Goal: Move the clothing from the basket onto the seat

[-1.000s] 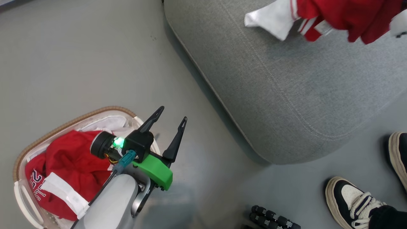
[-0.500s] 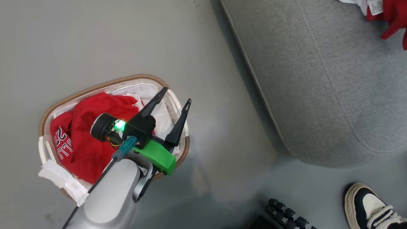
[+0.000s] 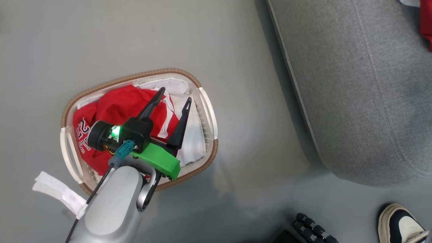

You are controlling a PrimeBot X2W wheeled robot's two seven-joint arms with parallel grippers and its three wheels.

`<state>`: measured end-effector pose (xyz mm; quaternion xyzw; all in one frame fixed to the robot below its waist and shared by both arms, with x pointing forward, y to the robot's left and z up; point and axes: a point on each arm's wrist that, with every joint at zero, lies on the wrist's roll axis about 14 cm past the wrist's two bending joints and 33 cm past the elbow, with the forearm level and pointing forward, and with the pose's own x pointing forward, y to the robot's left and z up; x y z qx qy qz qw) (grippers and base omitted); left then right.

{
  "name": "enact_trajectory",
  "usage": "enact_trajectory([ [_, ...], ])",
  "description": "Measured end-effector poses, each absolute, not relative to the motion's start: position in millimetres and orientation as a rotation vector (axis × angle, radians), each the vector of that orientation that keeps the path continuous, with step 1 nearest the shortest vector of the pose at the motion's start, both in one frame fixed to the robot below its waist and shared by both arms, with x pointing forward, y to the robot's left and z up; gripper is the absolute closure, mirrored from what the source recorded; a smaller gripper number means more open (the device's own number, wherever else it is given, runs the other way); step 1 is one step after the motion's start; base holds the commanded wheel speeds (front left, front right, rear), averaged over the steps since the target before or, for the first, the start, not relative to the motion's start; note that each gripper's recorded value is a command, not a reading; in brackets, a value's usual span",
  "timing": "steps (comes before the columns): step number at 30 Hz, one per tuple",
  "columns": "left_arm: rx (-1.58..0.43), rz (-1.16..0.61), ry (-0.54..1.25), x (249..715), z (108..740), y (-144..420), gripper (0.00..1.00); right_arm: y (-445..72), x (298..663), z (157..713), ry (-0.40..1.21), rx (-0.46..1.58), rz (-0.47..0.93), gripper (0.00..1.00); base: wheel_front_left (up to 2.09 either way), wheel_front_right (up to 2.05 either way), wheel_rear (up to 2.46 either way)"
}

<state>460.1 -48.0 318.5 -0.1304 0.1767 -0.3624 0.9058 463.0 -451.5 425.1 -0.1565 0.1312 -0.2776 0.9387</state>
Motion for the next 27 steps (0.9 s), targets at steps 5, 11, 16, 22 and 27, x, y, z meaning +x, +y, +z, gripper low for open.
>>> enact_trajectory([
  [5, -0.27, -0.698, 0.338, 462, 335, -37, 0.0, -442, 434, 424, 0.261, -0.284, -0.568, 0.0, 0.0, 0.0, 0.0],
  [11, -0.252, -0.604, 0.3, 465, 354, -11, 0.0, -397, 435, 431, 0.209, -0.238, -0.46, 0.0, 0.0, 0.0, 0.0],
  [16, -0.248, -0.496, 0.283, 463, 365, 18, 0.0, -348, 451, 453, 0.106, -0.19, -0.326, 0.0, 0.0, 0.0, 0.0],
  [22, -0.227, -0.36, 0.257, 457, 379, 62, 0.0, -288, 461, 461, 0.054, -0.11, -0.175, 0.0, 0.0, 0.0, 0.0],
  [27, -0.187, -0.209, 0.247, 445, 386, 109, 0.0, -228, 467, 464, 0.033, -0.05, -0.029, 0.0, 0.0, 0.0, 0.0],
])
